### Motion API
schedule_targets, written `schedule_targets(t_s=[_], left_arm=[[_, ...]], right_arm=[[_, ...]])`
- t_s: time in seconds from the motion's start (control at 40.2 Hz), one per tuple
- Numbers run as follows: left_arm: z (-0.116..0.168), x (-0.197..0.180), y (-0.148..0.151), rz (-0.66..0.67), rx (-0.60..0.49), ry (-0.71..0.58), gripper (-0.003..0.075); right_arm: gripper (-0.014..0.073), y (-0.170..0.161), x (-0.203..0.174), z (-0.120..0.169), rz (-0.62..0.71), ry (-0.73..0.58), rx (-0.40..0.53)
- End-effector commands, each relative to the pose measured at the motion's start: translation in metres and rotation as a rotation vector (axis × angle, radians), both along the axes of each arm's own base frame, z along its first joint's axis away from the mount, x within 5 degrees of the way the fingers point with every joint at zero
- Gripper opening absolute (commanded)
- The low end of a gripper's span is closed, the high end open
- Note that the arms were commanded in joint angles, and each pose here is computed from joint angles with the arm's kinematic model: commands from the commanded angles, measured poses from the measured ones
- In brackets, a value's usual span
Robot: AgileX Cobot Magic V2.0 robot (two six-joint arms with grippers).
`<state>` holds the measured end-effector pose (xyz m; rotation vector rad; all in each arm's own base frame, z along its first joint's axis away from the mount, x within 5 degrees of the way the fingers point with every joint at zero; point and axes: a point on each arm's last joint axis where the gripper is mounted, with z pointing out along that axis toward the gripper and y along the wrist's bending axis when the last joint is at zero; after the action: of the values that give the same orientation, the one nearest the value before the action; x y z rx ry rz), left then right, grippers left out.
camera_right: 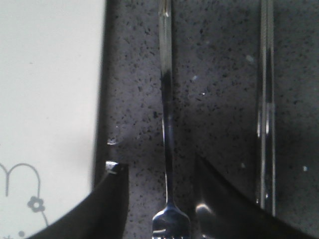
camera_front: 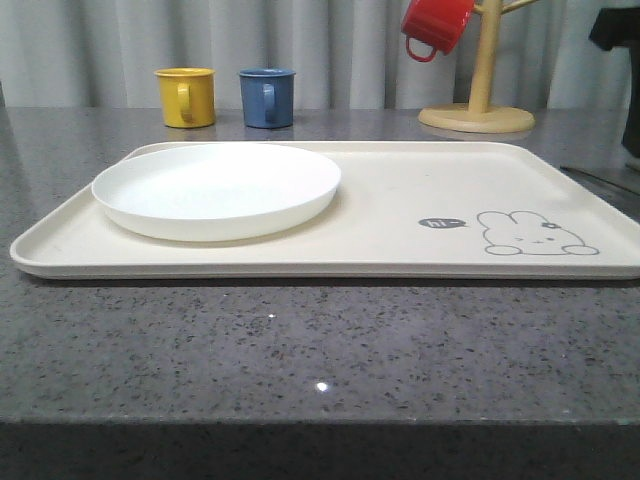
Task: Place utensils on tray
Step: 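Grasp the steel fork with the right gripper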
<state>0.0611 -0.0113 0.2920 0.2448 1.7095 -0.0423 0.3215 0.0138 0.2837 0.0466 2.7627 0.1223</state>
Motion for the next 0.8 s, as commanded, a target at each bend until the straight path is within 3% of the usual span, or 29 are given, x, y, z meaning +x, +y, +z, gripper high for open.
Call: schedule_targets(t_s=[0.0,0.373,0.448,0.647,0.771], left_arm=[[0.016,0.000,0.000,0.005,-0.032,-0.096,-0.0018],[0.016,0.000,0.000,0.005,-0.032,-0.096,-0.0018],[0.016,0.000,0.000,0.005,-0.032,-0.096,-0.0018],[0.016,0.000,0.000,0.005,-0.032,-0.096,-0.0018],[0.016,0.000,0.000,0.005,-0.032,-0.096,-0.0018]], right_arm=[[0.0335,-0.001,0.008,0.008,0.006,-0.054,-0.003],[0.0320,0.000,0.017,-0.012,0.006,0.004,-0.004],[0.0265,0.000,0.017,-0.012,0.007,0.008,-0.004],[0.0010,0.000,0.016,-0.013,0.008,0.022,-0.004],[-0.0027,0.000,0.015,-0.010,0.009,0.020,-0.004]])
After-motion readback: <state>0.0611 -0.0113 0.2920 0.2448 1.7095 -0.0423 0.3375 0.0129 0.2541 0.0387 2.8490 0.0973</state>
